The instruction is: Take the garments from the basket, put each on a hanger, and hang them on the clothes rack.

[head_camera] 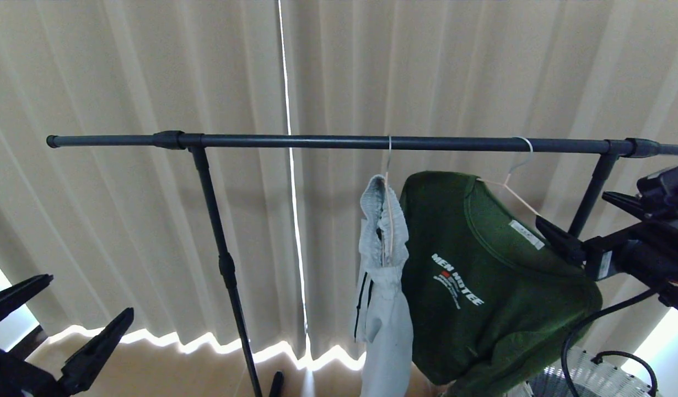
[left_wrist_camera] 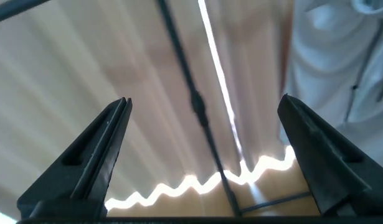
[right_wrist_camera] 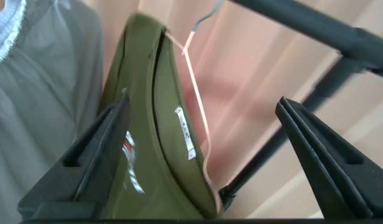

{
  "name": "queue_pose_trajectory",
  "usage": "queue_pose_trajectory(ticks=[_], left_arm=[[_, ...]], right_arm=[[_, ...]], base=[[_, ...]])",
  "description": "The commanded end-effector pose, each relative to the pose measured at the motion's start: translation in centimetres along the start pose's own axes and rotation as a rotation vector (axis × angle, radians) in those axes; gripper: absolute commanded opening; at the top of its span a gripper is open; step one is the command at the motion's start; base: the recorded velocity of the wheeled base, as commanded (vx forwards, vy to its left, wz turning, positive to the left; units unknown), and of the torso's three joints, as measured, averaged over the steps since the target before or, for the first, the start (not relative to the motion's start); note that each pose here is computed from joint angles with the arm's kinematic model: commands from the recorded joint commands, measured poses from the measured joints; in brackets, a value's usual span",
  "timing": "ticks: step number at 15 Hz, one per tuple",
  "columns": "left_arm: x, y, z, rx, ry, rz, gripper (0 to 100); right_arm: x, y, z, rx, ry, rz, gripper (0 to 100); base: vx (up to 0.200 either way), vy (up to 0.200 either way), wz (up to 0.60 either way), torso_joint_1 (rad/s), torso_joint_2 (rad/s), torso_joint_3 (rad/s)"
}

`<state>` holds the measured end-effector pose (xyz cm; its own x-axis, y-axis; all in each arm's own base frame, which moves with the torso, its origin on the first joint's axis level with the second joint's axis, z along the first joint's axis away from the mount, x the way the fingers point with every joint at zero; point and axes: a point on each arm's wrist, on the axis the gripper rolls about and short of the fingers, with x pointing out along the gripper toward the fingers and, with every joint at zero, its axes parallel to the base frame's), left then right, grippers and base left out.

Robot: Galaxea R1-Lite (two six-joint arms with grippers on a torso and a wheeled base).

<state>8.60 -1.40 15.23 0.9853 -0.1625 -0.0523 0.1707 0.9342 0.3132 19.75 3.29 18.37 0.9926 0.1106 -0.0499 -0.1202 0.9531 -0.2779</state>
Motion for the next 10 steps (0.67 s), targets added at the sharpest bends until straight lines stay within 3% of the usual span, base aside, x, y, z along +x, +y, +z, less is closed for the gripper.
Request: queue_pose_trajectory(ticks=[1, 4, 10], left_arm=[[-2.9, 0.2, -1.4, -0.02, -0.031, 0.125, 100], [-6.1, -0.6, -3.4, -0.112, 0.04, 0.193, 100], [-10.5, -2.9, -7.1, -0.125, 0.077, 0.159, 100]], right_arm=[[-2.2, 0.2, -1.0, 0.001, -0.023, -0.006, 100], [-5.7, 0.2, -1.8, 0.003, -0.058, -0.012, 100], [-10.6, 0.6, -4.5, 0.018, -0.031, -0.005, 100]], base=[[0.0, 0.0, 0.0, 0.0, 0.0, 0.0], [0.0, 0.0, 0.0, 0.0, 0.0, 0.0], [0.0, 0.0, 0.0, 0.0, 0.0, 0.0]])
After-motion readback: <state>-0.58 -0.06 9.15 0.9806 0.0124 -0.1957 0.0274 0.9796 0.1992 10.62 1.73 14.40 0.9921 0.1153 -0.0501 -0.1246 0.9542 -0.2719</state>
